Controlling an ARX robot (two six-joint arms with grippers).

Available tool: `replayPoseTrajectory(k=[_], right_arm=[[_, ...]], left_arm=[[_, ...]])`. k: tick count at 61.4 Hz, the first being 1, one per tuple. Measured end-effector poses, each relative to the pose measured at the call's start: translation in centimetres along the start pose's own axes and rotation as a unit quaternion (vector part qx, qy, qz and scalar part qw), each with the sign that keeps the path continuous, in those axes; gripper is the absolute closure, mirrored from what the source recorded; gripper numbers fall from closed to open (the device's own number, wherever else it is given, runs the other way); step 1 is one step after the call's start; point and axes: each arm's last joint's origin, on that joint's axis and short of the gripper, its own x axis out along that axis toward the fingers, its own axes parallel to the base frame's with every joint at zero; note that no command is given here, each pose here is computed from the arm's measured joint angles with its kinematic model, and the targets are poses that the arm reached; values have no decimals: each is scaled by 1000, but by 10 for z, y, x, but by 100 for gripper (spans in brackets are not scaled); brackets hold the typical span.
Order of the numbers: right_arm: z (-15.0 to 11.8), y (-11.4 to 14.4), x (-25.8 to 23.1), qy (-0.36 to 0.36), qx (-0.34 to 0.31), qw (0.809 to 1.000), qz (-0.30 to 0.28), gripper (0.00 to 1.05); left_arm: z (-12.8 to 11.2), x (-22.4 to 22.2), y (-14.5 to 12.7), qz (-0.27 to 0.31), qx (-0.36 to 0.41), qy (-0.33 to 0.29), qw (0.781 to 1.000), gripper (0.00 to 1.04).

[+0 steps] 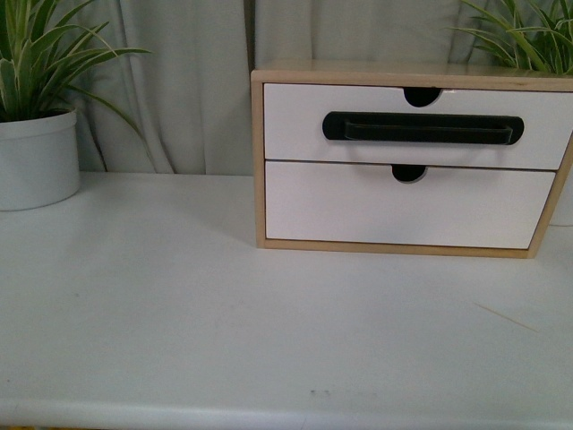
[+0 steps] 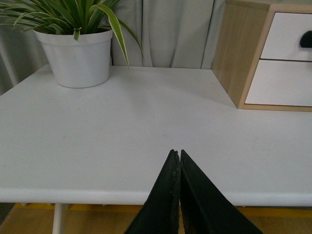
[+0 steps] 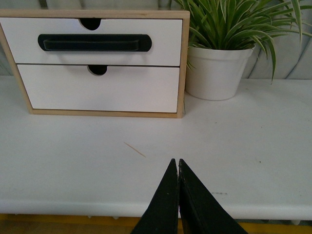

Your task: Close drawer sideways

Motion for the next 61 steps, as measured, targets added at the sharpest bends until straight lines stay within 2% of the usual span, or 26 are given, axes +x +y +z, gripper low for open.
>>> replayPoseTrajectory(k=[23, 25, 36, 51, 54, 61], right_arm=[[0, 0, 0, 0, 0, 1000, 0, 103], [0, 0, 0, 0, 0, 1000, 0, 103], [0, 0, 0, 0, 0, 1000, 0, 56], [0, 0, 0, -1, 0, 1000, 0, 15], [0, 0, 0, -1, 1, 1000, 0, 7], [0, 0, 0, -1, 1, 1000, 0, 9]], left_arm=[[0, 0, 0, 0, 0, 0, 1000, 101], [0, 0, 0, 0, 0, 0, 1000, 94], [0, 0, 0, 0, 0, 0, 1000, 47], [0, 0, 0, 0, 0, 0, 1000, 5], [0, 0, 0, 0, 0, 0, 1000, 6], [0, 0, 0, 0, 1, 0, 1000, 6]])
